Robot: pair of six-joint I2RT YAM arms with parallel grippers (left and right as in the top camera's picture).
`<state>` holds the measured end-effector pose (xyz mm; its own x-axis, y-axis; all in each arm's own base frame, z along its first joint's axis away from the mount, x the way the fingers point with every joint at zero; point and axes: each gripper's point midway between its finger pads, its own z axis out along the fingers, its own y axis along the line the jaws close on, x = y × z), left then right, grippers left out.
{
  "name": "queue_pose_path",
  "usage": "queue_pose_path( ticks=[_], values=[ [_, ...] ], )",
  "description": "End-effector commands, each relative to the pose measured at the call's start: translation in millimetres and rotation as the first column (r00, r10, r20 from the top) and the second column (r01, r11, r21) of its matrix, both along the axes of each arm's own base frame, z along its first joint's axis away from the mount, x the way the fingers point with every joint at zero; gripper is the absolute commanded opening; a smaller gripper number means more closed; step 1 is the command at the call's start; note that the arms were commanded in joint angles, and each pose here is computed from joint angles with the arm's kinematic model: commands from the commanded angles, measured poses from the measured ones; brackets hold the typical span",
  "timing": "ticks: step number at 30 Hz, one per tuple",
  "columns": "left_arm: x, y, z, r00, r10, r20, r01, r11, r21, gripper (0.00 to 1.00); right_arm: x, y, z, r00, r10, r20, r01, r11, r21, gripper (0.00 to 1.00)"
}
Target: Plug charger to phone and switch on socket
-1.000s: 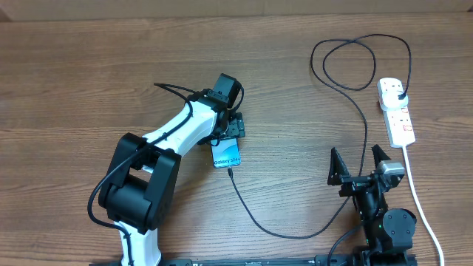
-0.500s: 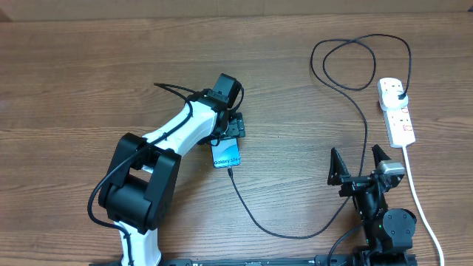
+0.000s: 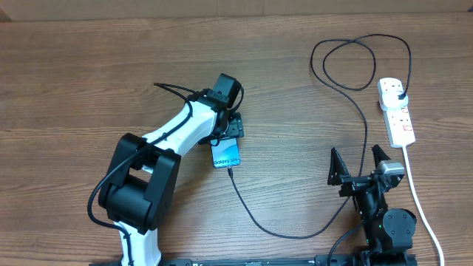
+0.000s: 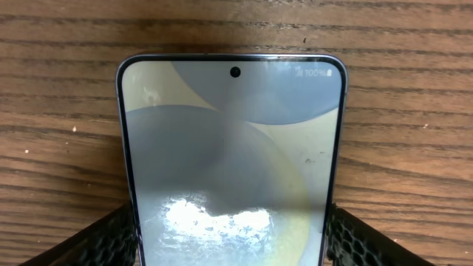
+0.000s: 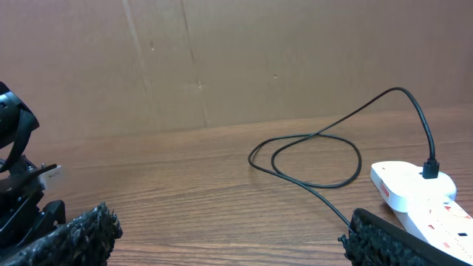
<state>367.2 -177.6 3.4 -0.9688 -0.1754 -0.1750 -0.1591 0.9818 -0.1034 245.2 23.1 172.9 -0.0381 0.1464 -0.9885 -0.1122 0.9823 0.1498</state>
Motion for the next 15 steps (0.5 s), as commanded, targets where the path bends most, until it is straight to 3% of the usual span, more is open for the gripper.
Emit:
queue_pose_path(
  ticks=[1, 5, 11, 15],
  values=[
    [-17.2, 6.2, -29.8, 0.997, 0.005, -0.083, -0.003, 1.0, 0.027, 0.77, -0.1, 2.1, -2.4, 1.0, 0.01, 0.001, -0.01, 1.0, -0.001, 1.0],
    [-17.6, 6.5, -29.9, 0.996, 0.005, -0.084, -0.003, 1.0, 0.028, 0.77, -0.1, 2.1, -2.4, 1.0, 0.01, 0.001, -0.01, 1.0, -0.001, 1.0],
    [-23.4, 7.6, -30.5, 0.994, 0.004, -0.109, -0.001, 1.0, 0.03, 0.93, -0.1, 2.1, -2.4, 1.0, 0.01, 0.001, -0.01, 1.0, -0.001, 1.0],
    [-26.9, 5.9, -32.5, 0.992, 0.001, -0.127, 0.002, 1.0, 0.021, 0.89, -0.1, 2.1, -2.5, 1.0, 0.01, 0.001, -0.01, 1.0, -0.001, 1.0]
  ],
)
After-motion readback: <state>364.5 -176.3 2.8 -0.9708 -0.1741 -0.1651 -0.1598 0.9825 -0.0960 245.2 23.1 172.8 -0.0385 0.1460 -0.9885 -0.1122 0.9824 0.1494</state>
